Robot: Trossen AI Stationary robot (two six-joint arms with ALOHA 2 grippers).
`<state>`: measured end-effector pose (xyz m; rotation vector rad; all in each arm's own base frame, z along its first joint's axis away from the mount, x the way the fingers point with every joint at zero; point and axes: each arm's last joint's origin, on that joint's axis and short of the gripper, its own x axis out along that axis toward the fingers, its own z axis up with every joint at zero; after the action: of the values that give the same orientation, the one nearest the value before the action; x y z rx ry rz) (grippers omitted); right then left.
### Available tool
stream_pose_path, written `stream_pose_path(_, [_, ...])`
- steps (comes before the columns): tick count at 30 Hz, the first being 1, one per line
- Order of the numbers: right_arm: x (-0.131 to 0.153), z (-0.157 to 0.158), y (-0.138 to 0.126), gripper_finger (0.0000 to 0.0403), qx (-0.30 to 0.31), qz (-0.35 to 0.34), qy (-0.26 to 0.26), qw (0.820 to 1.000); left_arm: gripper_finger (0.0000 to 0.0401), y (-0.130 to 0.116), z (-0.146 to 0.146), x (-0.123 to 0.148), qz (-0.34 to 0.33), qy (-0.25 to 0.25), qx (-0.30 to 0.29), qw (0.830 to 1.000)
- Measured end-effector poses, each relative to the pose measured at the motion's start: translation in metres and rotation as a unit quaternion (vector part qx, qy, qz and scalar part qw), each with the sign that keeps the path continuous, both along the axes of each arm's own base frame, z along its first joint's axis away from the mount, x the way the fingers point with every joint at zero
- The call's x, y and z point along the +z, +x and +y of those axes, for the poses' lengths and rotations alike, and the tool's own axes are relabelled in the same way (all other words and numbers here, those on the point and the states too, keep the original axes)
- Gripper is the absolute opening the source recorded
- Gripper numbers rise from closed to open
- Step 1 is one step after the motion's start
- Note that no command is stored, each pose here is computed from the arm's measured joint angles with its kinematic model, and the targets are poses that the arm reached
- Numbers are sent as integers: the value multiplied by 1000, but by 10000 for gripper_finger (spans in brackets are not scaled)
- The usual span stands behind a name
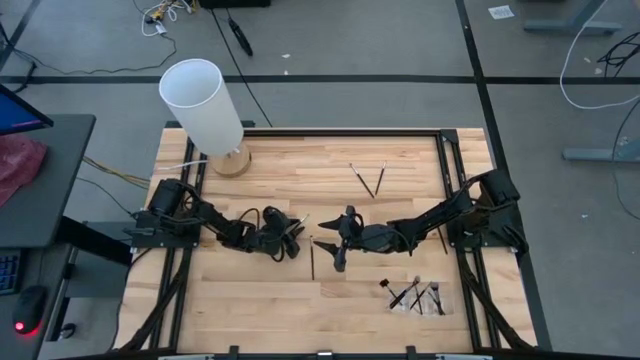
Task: Pick & Place Makeup Supplies
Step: Put the silver makeup brush into the transparent organizer
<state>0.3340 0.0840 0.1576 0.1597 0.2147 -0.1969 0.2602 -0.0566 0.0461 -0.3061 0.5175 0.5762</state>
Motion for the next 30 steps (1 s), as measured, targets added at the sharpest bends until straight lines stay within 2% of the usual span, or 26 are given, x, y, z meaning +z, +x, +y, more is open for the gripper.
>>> stream_pose_path(10, [0, 0, 0, 261, -1, -1, 5, 1000, 107, -1, 0, 0, -5, -12, 10, 1000])
stream_pose_path(18, [0, 0, 0, 261, -1, -2, 6, 1000, 106, -2, -1, 5, 12, -25, -8, 1000])
stream_pose_path(26, [0, 0, 0, 261, -1, -2, 6, 1000, 106, -11, -1, 20, 65, -14, -33, 997])
stream_pose_path(30, [0, 0, 0, 261, -1, -3, 6, 1000, 106, -12, -2, 21, 72, -4, -41, 997])
